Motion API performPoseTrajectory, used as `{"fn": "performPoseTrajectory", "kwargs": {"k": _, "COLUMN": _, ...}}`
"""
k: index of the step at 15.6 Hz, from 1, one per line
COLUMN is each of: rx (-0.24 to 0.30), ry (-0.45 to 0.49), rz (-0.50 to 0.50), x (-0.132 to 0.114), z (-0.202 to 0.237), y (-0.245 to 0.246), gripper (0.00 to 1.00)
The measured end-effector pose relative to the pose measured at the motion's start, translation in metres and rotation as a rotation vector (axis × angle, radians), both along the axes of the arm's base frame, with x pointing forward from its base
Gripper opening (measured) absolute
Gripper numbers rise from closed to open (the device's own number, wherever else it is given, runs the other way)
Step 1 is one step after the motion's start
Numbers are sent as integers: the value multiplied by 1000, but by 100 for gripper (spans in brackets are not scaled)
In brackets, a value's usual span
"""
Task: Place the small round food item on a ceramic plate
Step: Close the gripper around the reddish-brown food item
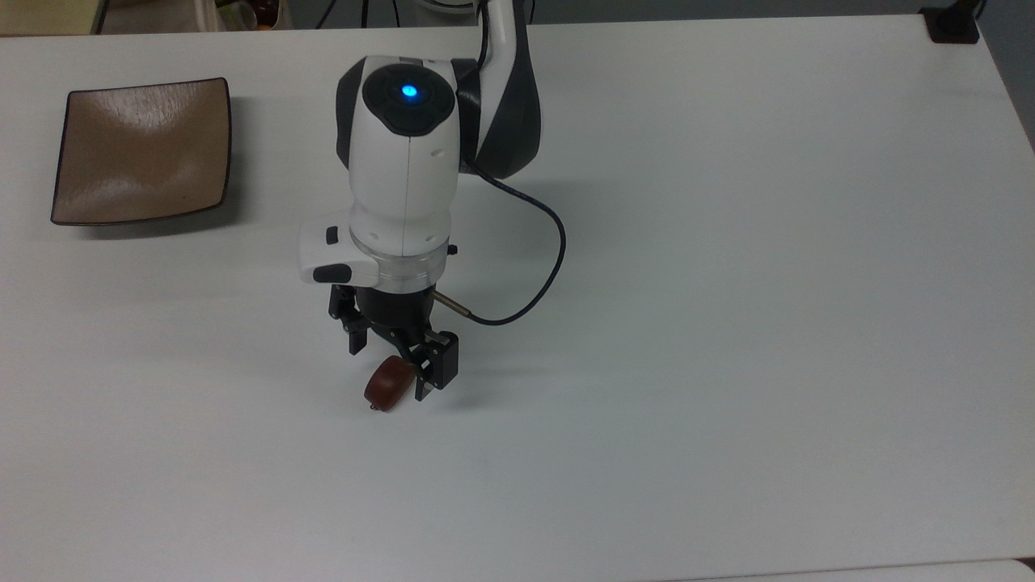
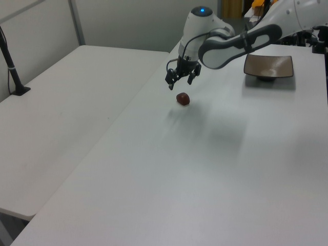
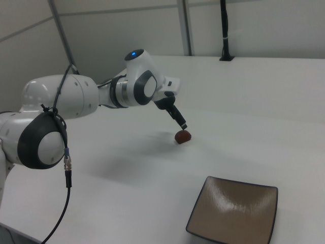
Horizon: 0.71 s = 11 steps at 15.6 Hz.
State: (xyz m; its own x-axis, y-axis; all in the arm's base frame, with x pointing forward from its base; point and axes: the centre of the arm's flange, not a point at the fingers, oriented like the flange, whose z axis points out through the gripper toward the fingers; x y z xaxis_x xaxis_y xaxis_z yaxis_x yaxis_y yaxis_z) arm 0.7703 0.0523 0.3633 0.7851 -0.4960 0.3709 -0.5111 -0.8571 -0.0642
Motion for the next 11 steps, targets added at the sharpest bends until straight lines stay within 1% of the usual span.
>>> {"fn": "performPoseTrajectory", "kwargs": {"k": 5, "rx": -9, "ry": -17, "rz": 0, "x": 4, "z": -24, "y": 2, "gripper": 100}}
{"fn": "performPoseTrajectory", "kwargs": {"k": 11, "rx": -48, "ry": -2, "rz": 24, "x": 2, "z": -42, "y": 1, "gripper": 100}}
